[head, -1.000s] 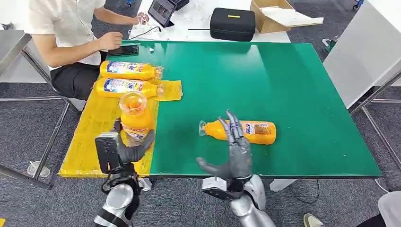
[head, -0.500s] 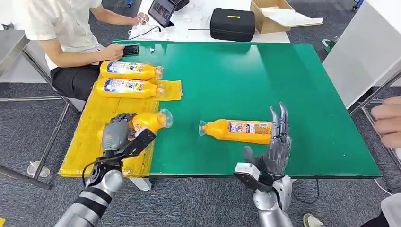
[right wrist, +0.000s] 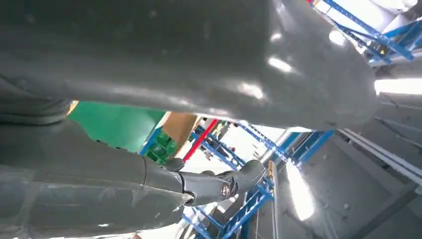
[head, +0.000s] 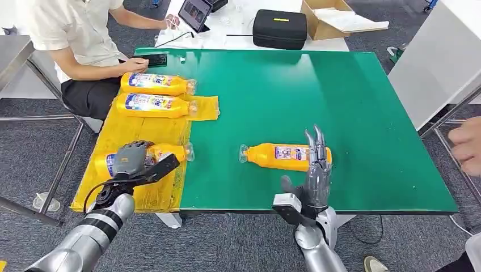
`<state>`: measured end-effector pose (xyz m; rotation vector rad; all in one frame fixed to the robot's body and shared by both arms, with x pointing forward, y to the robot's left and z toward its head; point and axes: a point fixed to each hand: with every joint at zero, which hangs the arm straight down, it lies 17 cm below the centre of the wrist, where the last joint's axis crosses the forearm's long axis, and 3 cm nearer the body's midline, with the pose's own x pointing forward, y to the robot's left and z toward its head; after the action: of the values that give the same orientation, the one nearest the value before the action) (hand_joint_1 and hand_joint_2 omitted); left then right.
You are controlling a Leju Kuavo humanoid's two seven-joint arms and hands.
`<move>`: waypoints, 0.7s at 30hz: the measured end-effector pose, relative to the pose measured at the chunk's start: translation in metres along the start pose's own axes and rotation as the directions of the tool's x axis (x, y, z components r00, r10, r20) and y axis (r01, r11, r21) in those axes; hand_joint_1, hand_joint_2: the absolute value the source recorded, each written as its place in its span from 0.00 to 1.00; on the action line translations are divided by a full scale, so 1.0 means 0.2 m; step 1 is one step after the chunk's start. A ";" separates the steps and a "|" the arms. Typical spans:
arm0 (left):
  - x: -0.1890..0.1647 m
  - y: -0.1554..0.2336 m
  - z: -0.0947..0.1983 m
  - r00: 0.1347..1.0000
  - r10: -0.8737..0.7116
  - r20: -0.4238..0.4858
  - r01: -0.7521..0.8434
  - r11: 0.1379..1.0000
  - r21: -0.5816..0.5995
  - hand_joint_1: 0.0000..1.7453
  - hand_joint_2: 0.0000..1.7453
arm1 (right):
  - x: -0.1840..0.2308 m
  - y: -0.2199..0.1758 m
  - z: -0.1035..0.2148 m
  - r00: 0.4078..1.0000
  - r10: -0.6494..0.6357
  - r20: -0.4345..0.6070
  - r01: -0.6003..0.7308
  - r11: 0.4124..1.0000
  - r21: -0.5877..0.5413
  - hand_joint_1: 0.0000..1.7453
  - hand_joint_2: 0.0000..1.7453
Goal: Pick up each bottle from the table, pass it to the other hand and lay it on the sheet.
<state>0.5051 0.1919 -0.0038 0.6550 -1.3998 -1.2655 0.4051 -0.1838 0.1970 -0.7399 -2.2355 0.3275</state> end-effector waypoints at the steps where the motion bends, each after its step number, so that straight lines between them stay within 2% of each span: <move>1: -0.01 0.00 0.00 1.000 -0.001 -0.008 0.001 1.000 -0.008 0.00 1.00 | 0.00 0.00 0.00 1.000 -0.001 -0.001 0.001 1.000 0.003 0.00 0.00; 6: -0.06 -0.04 0.00 0.998 0.044 -0.042 -0.047 0.997 -0.061 0.00 1.00 | -0.02 0.02 0.01 1.000 -0.009 -0.013 0.009 1.000 0.012 0.00 0.00; 13: 0.00 -0.05 -0.01 0.994 0.110 0.019 -0.106 0.984 -0.145 0.00 1.00 | -0.04 -0.02 0.00 0.999 -0.041 -0.034 0.040 0.999 -0.021 0.00 0.00; 17: 0.04 0.01 -0.02 0.994 0.089 0.069 -0.084 0.994 -0.065 0.00 1.00 | -0.04 -0.02 0.00 0.998 -0.052 -0.039 0.051 0.998 -0.026 0.00 0.00; 21: 0.06 0.02 -0.02 0.993 0.079 0.082 -0.076 0.996 -0.042 0.00 1.00 | -0.04 -0.02 0.00 0.998 -0.052 -0.039 0.051 0.998 -0.026 0.00 0.00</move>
<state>0.5066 0.1818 0.0029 0.5217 -1.4522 -1.2678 0.4083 -0.1907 0.1946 -0.6943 -2.2206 0.2584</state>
